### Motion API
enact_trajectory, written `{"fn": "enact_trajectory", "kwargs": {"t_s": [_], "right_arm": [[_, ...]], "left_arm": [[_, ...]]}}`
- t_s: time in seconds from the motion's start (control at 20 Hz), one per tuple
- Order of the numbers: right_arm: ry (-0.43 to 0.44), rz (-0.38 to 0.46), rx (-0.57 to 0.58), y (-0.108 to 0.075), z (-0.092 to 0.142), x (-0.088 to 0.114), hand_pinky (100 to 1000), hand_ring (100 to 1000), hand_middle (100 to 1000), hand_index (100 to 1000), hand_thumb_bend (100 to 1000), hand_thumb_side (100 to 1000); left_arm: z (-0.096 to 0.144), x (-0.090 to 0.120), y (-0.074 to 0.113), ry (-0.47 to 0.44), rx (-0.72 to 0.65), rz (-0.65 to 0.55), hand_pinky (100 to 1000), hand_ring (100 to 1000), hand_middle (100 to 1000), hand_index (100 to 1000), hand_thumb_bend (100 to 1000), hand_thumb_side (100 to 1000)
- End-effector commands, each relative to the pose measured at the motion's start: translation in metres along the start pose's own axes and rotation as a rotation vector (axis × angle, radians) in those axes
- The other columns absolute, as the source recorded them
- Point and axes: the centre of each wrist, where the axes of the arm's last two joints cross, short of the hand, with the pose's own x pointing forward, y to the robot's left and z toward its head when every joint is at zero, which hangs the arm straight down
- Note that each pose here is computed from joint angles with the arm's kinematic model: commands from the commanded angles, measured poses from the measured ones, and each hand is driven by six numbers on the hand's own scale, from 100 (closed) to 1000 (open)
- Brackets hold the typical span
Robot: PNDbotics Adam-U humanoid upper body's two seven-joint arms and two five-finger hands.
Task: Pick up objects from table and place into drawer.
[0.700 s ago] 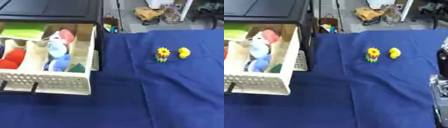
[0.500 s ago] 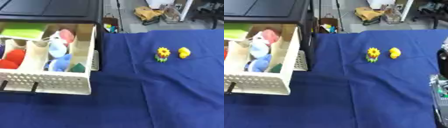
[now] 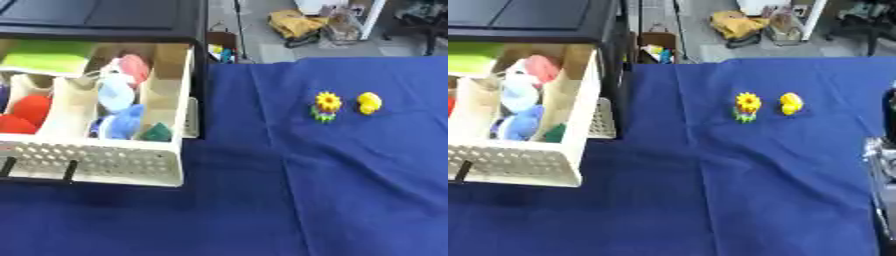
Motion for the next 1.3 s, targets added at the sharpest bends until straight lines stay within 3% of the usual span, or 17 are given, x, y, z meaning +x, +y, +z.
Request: {"fn": "enact_trajectory", "kwargs": {"t_s": [0.05, 0.3, 0.65, 0.75, 0.8, 0.9, 1.3], "right_arm": [[-0.048, 0.006, 0.104, -0.005, -0.03, 0.001, 660, 710, 631, 760, 175, 761], [-0.057, 0.066, 0.318, -0.003, -0.071, 0.004, 701, 734, 654, 782, 165, 817], [-0.033, 0.185, 0.694, 0.007, -0.108, 0.007, 755, 778, 697, 829, 136, 900], [-0.024, 0.225, 0.784, 0.01, -0.115, -0.004, 767, 791, 713, 843, 111, 872], [-0.019, 0.244, 0.826, 0.013, -0.116, -0.011, 770, 794, 717, 845, 132, 925], [-0.007, 0.273, 0.894, 0.017, -0.118, -0.027, 773, 799, 723, 852, 134, 937], [0.064, 0.366, 1.153, 0.035, -0.102, -0.087, 802, 844, 780, 897, 163, 1000]], "left_arm": [[-0.007, 0.002, 0.001, -0.022, -0.025, 0.004, 654, 748, 764, 864, 170, 1000], [-0.005, 0.003, 0.002, -0.013, -0.03, 0.005, 654, 748, 765, 864, 169, 1000], [-0.002, 0.004, 0.003, 0.0, -0.037, 0.008, 655, 748, 765, 865, 169, 1000], [-0.001, 0.004, 0.002, 0.004, -0.04, 0.01, 655, 748, 765, 865, 169, 1000], [0.0, 0.004, 0.003, 0.006, -0.042, 0.01, 655, 748, 765, 865, 169, 1000], [0.0, 0.005, 0.003, 0.01, -0.045, 0.012, 655, 748, 765, 865, 168, 1000], [0.001, 0.005, 0.003, 0.017, -0.051, 0.017, 656, 748, 765, 865, 168, 1000]]}}
